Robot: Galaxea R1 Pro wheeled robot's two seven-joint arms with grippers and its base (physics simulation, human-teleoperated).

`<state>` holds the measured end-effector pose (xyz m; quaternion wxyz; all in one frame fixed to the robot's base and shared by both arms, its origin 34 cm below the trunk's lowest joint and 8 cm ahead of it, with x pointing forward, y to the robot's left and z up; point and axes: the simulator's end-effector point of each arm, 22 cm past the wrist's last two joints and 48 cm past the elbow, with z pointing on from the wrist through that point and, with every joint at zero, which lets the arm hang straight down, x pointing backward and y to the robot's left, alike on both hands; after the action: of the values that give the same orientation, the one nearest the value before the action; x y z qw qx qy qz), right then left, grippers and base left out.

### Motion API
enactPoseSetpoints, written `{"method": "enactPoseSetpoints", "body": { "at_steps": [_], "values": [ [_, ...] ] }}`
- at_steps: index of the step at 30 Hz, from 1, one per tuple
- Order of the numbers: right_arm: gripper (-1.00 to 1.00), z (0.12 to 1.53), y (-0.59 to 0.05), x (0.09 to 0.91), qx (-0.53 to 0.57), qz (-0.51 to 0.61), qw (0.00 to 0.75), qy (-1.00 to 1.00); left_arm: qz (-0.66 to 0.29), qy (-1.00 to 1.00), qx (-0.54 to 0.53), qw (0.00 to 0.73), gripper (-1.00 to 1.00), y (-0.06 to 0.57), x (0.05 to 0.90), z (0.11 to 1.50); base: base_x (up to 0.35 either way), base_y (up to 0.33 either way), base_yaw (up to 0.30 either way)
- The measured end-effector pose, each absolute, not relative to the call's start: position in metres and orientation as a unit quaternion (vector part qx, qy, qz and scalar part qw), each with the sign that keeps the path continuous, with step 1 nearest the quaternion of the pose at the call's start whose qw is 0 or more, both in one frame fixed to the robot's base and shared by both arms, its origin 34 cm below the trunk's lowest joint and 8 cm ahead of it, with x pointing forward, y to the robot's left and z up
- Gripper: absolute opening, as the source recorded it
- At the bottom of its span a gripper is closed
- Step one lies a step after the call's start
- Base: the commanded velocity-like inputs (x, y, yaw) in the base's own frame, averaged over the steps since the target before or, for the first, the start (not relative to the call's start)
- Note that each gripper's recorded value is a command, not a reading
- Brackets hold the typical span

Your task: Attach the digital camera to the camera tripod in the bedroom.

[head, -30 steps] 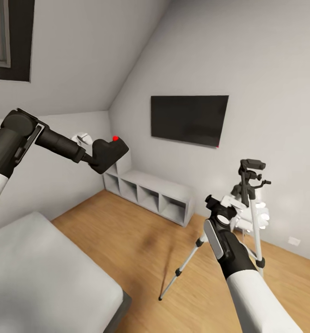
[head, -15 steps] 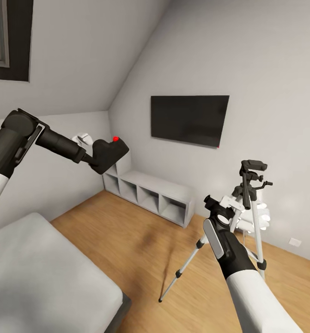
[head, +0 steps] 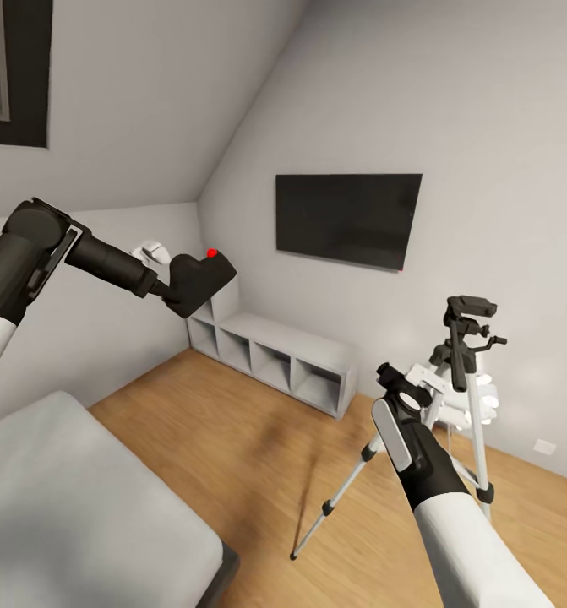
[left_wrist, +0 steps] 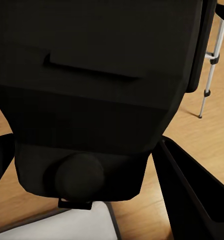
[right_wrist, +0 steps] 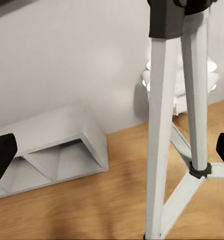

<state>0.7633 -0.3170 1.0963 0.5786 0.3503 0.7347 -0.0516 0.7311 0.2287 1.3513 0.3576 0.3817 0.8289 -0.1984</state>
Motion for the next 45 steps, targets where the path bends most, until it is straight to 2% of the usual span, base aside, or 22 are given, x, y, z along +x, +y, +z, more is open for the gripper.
{"method": "enactPoseSetpoints", "body": {
  "at_steps": [18,34,45],
  "values": [
    [1.00,1.075,-0.320,0.757,0.382,-0.049,0.550,0.741,-0.200,0.831,0.382,0.351,-1.00,0.228,0.736,1.342,0.008,0.000,0.000],
    [1.00,1.065,-0.318,0.757,0.389,-0.041,0.539,0.746,-0.201,0.832,0.382,0.348,-1.00,0.227,0.738,1.338,0.166,0.000,0.000],
    [1.00,1.054,-0.355,0.745,0.446,-0.046,0.520,0.727,-0.201,0.832,0.383,0.347,-1.00,0.226,0.737,1.338,0.007,-0.019,0.000]
  ]
}}
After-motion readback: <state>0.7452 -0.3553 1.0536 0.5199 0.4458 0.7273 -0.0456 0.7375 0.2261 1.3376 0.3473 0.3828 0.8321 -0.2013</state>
